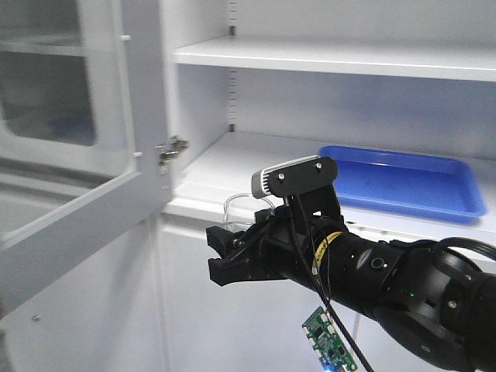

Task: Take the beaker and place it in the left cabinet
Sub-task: 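Move the held beaker over the blue tray on the shelf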

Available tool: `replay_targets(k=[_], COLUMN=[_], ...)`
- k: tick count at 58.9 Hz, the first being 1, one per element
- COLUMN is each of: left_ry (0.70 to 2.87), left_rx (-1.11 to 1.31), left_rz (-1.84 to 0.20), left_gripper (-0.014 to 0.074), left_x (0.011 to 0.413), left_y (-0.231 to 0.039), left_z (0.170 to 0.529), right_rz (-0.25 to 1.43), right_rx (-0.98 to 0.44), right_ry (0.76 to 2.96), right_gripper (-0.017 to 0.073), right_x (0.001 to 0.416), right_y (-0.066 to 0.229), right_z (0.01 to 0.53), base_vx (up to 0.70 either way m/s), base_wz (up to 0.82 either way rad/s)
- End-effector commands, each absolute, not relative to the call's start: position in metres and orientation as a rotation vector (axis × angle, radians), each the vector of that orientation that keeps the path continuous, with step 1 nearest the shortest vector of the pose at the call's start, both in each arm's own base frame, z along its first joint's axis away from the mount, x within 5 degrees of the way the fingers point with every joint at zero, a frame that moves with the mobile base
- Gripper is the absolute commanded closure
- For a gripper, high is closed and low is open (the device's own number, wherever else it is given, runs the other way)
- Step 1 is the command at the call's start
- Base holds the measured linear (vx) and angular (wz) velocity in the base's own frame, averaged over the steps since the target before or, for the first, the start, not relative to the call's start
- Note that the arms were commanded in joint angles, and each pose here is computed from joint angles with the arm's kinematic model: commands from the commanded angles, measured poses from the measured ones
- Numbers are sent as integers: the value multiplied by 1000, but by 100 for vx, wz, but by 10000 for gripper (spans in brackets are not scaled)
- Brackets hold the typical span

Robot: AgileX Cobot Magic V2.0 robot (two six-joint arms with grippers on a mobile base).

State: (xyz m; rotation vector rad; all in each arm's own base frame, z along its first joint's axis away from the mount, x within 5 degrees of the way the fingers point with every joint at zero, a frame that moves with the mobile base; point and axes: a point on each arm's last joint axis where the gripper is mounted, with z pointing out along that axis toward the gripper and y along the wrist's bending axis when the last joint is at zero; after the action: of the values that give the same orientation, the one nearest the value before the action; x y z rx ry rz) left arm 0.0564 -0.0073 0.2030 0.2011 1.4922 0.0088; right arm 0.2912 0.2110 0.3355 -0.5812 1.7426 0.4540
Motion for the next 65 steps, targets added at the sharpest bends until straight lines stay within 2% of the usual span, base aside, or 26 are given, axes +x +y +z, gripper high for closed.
replay_targets(k=[1, 26, 65], left_ry=[1416, 1416, 1416], left_rx=[189, 189, 189], left_rz=[2, 2, 2], left_gripper=[592, 592, 592], left_x=[55, 55, 55], left_y=[-7, -7, -7], left_z=[205, 205, 205], right_rz=[506, 506, 506], right_rx=[-562, -562, -562], right_ry=[1601, 1601, 1601], right_gripper=[565, 565, 565], right_x=[285, 285, 285], right_y=[209, 209, 209], right_z=[367, 367, 367], base_vx=[21, 22, 24], base_wz=[-59, -45, -14])
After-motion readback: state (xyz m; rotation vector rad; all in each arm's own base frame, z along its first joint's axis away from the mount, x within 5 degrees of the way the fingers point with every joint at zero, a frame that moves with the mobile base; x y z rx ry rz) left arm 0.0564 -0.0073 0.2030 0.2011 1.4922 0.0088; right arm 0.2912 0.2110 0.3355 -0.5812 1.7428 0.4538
